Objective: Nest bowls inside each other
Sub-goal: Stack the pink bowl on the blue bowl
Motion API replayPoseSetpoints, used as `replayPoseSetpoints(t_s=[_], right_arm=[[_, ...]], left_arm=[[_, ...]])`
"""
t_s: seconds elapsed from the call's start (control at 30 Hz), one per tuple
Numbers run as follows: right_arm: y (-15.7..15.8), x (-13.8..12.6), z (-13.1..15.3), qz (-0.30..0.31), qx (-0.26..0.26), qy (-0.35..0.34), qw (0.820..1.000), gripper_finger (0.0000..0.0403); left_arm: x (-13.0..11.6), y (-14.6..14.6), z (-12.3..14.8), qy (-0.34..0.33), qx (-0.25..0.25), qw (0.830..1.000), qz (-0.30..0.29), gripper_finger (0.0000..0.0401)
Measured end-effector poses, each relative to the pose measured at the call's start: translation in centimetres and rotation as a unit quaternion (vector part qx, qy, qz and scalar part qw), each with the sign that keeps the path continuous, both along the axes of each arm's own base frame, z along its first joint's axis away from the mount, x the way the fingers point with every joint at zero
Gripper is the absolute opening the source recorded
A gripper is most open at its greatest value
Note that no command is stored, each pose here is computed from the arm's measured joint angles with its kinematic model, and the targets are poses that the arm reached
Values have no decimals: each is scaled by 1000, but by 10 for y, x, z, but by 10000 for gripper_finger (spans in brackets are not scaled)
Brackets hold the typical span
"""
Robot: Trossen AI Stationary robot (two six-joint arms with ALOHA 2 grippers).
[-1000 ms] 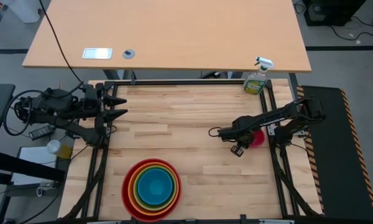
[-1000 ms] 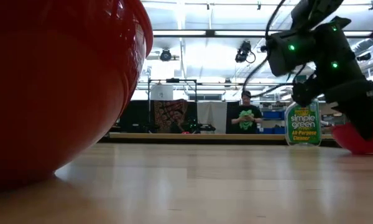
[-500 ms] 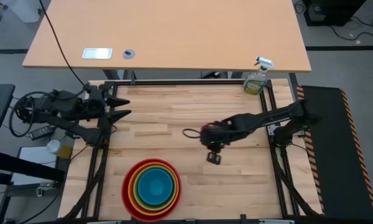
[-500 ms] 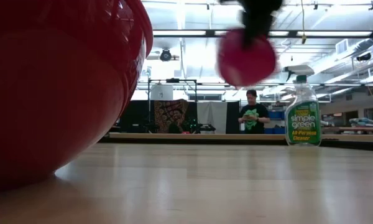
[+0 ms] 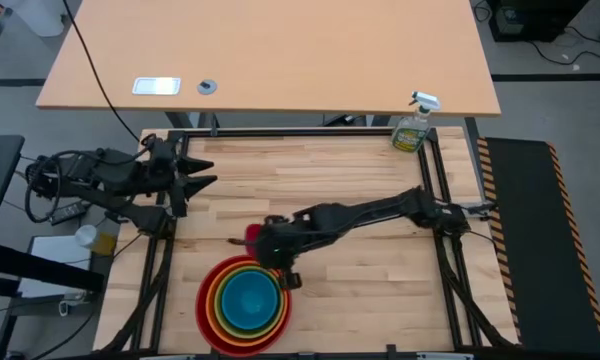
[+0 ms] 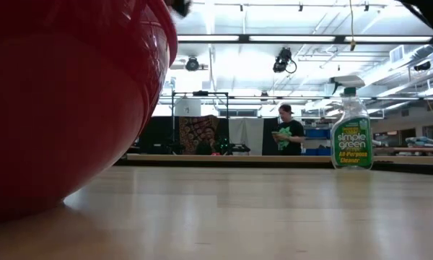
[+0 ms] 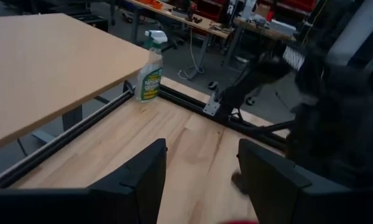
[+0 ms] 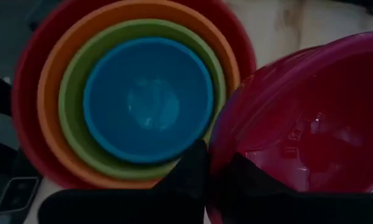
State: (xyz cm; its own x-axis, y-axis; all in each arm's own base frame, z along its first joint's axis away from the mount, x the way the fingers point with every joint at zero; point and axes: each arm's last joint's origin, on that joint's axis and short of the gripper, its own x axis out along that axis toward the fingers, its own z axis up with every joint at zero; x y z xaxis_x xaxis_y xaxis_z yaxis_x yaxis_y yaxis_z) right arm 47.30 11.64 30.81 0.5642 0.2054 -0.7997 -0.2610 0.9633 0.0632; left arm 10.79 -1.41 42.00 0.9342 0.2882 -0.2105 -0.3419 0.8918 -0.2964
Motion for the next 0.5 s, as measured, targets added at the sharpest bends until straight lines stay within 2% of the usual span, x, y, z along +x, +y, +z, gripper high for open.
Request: replayPoseSetpoints(t_s=[0.17,0.23,0.5], right_arm=[[23,18,-28,80,38,-37,995,27],[38,21,-39,110,33,-42,993,27],[84,23,-80,228,-72,-73,968,27]], left_arm=[[-7,2,-1,-3,-20,1000,5,204],[-8,2,-1,-1,-20,1000,5,204],[-9,2,-2,9,-2,1000,0,204]])
